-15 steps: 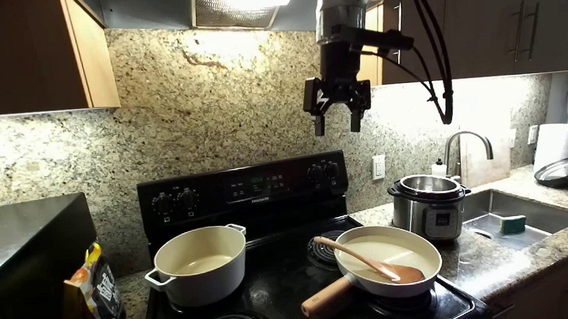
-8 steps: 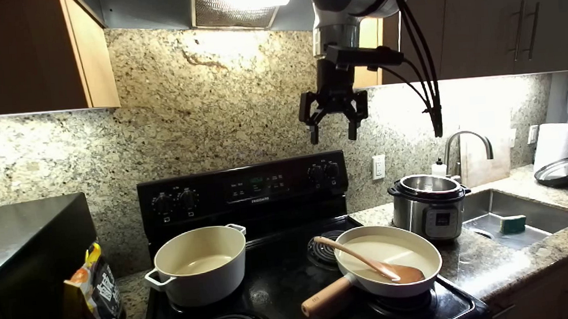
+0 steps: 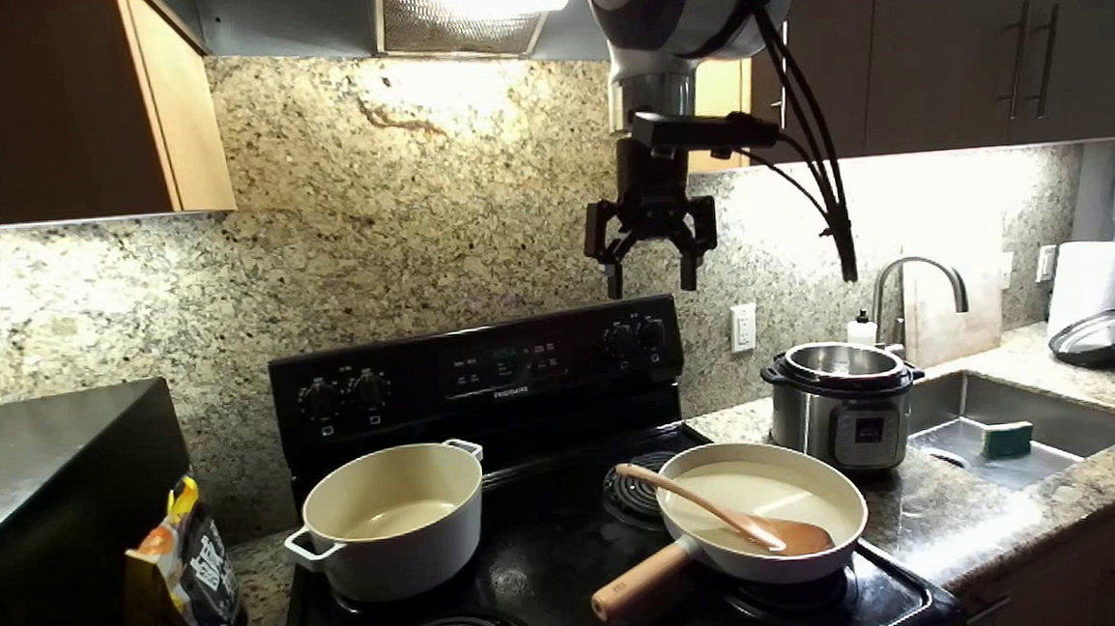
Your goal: Stir the contents of the pan with the wooden spoon
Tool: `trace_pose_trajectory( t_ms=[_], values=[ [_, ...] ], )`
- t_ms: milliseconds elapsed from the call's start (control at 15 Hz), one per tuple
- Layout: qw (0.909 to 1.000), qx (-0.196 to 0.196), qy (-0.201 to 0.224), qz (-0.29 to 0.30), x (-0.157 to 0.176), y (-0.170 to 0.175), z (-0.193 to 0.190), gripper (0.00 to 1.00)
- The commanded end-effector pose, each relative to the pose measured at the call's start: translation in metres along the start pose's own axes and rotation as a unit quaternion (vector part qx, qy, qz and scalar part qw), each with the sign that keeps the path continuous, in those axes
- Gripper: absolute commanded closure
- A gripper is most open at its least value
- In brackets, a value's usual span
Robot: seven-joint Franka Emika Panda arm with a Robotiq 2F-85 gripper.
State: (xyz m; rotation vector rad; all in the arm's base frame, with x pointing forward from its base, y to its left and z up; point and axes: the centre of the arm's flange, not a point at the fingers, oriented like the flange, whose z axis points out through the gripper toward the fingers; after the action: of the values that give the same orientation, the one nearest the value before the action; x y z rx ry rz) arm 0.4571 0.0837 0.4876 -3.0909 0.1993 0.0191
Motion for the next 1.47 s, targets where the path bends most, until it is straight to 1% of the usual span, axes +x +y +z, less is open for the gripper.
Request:
trace_pose_trajectory(
  t_ms=[0,267,333,400,533,600,733,1067,1200,1333,1400],
  values=[
    [0.9991,-0.019,-0.037,-0.001,0.043,0.006,0.032,0.0],
    [0.9935,-0.09,-0.057,-0.041,0.066,0.013,0.066,0.0],
    [0.9905,-0.107,-0.064,-0.058,0.072,0.015,0.074,0.0],
    [0.9861,-0.118,-0.077,-0.088,0.078,0.017,0.083,0.0],
    [0.9798,-0.106,-0.101,-0.136,0.092,0.02,0.099,0.0],
    [0.9876,-0.099,-0.079,-0.093,0.072,0.016,0.093,0.0],
    [0.9844,-0.096,-0.092,-0.115,0.082,0.018,0.104,0.0],
    [0.9835,-0.096,-0.096,-0.12,0.087,0.017,0.107,0.0],
    [0.982,-0.086,-0.106,-0.13,0.104,0.027,0.115,0.0],
    [0.9765,-0.08,-0.119,-0.161,0.124,0.036,0.126,0.0],
    [0.9733,-0.085,-0.118,-0.177,0.13,0.041,0.134,0.0]
  ],
)
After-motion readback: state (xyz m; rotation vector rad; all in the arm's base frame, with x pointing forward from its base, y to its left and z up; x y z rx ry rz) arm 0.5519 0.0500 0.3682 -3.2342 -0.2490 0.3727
